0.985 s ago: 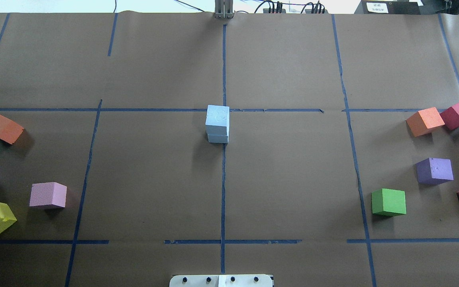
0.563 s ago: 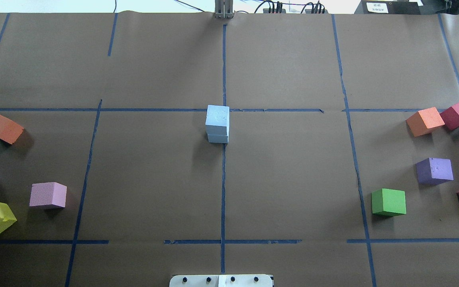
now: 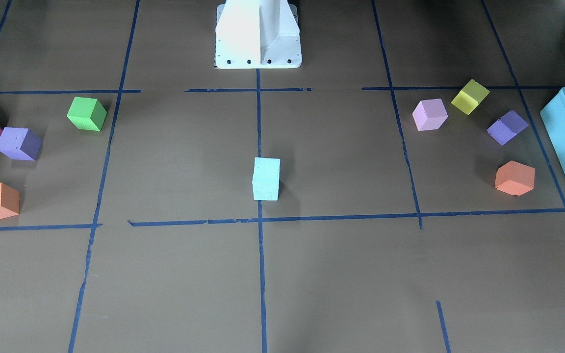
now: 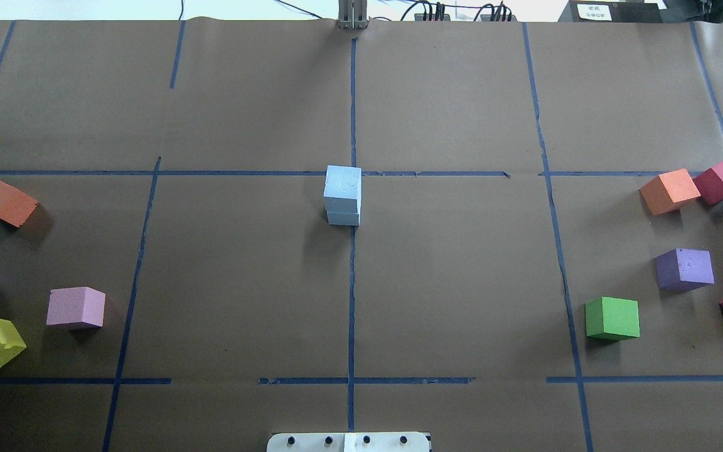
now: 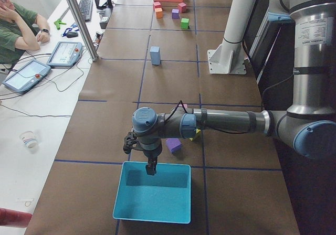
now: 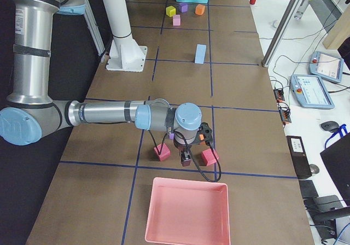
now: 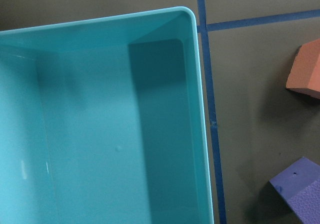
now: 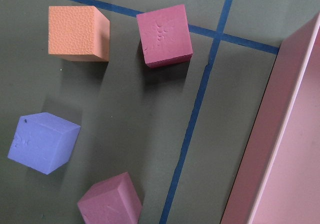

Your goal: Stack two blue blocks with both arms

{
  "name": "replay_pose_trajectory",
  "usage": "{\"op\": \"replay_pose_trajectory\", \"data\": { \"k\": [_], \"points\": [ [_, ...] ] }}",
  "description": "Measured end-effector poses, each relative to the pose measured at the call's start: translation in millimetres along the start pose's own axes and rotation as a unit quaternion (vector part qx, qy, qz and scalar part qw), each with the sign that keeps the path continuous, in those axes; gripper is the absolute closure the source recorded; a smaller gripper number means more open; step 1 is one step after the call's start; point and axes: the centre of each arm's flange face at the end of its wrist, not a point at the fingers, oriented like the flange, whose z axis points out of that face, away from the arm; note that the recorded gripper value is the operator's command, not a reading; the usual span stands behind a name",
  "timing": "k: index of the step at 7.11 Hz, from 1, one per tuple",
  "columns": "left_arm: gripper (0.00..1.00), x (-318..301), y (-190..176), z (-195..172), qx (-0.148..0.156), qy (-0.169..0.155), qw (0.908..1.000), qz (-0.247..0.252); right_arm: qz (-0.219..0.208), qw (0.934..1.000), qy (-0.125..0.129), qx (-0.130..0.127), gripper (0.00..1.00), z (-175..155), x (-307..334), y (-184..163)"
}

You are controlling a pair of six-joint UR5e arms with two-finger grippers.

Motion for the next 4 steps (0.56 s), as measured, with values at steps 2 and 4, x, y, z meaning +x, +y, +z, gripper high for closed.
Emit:
{"op": "replay_pose_trajectory", "data": {
  "k": [2, 4],
  "points": [
    [0.00, 1.1, -0.4, 0.6, -0.001, 0.000, 1.0000, 0.001, 0.000, 1.0000, 0.000, 0.000, 0.00, 0.0, 0.0, 0.0],
    [0.00, 1.2, -0.4, 0.8, -0.001, 0.000, 1.0000, 0.001, 0.000, 1.0000, 0.000, 0.000, 0.00, -0.2, 0.1, 0.1]
  ]
}}
